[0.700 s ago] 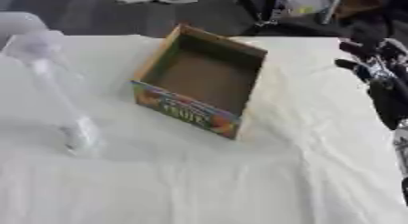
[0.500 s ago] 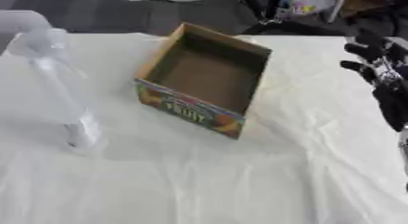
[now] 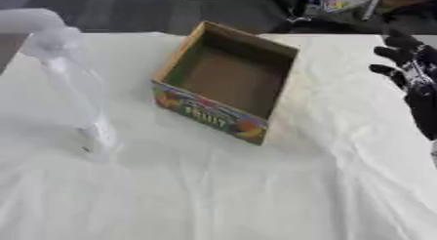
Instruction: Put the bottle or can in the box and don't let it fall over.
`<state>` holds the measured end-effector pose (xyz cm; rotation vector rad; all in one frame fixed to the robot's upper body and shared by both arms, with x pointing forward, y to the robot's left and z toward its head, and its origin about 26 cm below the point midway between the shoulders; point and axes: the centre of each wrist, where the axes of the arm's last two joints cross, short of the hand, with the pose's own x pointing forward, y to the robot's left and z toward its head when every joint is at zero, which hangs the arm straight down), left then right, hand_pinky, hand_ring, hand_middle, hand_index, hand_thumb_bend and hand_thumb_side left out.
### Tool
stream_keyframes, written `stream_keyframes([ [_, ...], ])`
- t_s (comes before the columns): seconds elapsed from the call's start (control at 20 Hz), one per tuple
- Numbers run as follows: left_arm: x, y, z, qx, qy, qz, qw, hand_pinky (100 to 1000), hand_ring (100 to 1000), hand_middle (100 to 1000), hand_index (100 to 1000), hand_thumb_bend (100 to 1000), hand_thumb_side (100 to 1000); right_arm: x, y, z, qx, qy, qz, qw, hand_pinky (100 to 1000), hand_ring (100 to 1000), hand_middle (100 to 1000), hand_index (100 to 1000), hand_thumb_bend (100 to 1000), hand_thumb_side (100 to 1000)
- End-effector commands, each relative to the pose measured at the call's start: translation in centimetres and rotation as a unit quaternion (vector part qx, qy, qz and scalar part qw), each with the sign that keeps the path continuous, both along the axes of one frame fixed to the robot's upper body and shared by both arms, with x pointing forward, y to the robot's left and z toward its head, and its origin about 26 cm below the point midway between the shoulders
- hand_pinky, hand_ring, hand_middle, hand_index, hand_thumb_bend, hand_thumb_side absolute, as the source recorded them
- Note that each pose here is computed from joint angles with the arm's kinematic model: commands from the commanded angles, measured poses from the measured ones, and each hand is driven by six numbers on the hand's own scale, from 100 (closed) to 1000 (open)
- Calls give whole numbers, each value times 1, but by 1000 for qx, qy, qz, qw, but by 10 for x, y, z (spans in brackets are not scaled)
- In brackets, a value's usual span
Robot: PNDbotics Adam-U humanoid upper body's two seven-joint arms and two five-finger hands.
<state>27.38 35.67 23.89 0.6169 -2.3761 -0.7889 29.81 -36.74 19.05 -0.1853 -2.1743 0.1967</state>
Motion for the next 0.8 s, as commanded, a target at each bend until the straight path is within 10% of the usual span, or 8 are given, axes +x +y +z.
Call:
stream_keyframes([
  [0.05,-4,5,25,65,4,16,998,763,745,813,814,100,742,-3,-8,10,-21,-8,-15,1000,827,913,984,788,100,503],
  [0.8,-3,-6,87,273,109,-31,955,789,767,821,827,100,836,-5,-17,5,-29,3,-29,999,826,912,983,787,100,501],
])
